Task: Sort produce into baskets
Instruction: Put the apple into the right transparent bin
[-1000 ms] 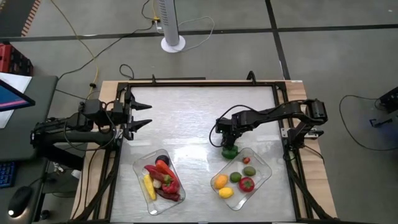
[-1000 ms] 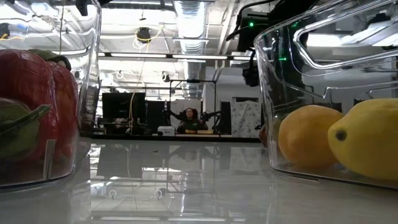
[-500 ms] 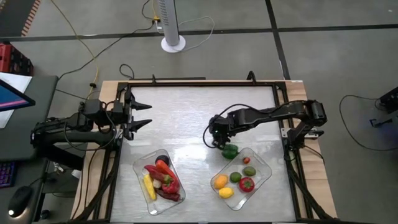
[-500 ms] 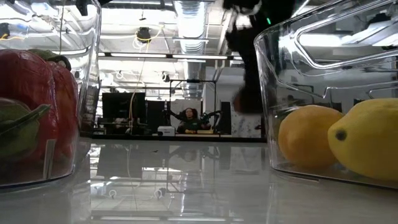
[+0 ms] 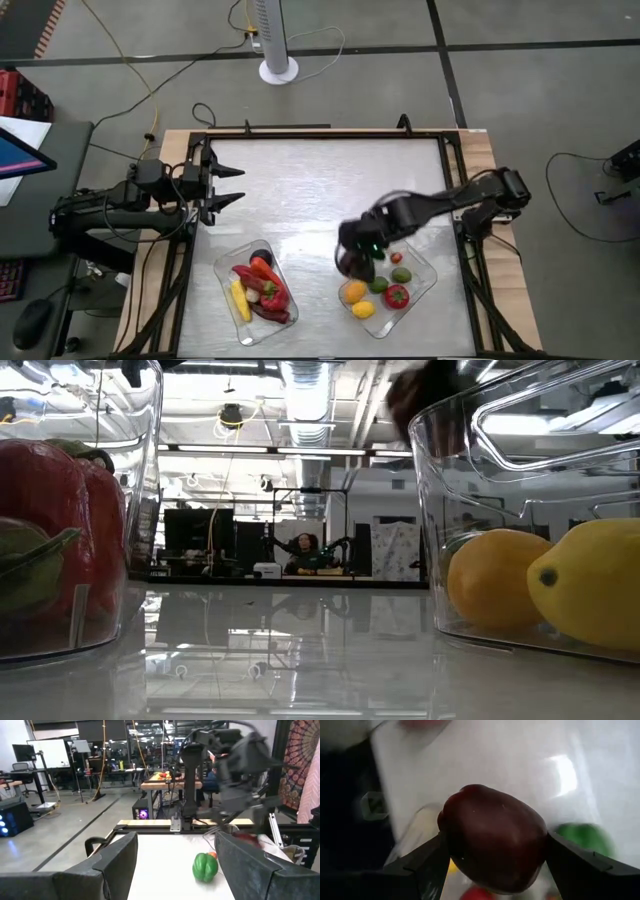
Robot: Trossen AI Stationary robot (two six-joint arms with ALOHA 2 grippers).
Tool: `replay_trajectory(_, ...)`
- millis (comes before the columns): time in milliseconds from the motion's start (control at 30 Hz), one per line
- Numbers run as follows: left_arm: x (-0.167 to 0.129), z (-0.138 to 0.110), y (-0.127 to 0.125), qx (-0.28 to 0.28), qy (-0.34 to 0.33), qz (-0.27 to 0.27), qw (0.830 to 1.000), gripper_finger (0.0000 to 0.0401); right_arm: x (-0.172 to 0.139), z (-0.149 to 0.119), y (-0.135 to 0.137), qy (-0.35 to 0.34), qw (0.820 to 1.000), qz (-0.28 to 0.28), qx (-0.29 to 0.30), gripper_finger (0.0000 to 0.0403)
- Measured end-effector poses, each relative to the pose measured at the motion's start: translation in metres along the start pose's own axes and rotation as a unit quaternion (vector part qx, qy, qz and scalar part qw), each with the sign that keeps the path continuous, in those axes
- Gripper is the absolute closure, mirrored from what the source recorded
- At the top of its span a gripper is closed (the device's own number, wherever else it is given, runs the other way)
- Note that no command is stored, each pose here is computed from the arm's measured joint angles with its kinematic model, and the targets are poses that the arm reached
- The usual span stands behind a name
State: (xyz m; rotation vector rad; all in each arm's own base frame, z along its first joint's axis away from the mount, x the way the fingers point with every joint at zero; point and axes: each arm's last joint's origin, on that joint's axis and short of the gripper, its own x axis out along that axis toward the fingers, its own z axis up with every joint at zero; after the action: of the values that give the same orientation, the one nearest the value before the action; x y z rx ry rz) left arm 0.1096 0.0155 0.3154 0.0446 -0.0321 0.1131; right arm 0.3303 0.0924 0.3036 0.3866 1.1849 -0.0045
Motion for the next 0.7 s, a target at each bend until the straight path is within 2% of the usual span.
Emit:
replay_trajectory(167,0.0,0.0,0.0,-0.001,0.0,0.0,1.0,0.015,-0.002,-0.025,0.031,0.028,0.999,0.022,-0.034,0.0081)
replay_trajectory(300,0.0,0.0,0.0,-0.001,-0.001,0.0,1.0,0.015,-0.002,-0.047,0.041,0.076,0.997,-0.011,0.013,0.0081)
replay_trajectory(467,0.0,0.001,0.0,-0.005,-0.003,0.0,1.0,0.015,-0.002,-0.06,0.048,0.064,0.994,-0.068,0.065,0.0078)
replay_trajectory(700,0.0,0.001,0.0,-0.012,-0.008,0.0,1.0,0.015,-0.002,-0.062,0.047,0.053,0.99,-0.092,0.092,0.0028)
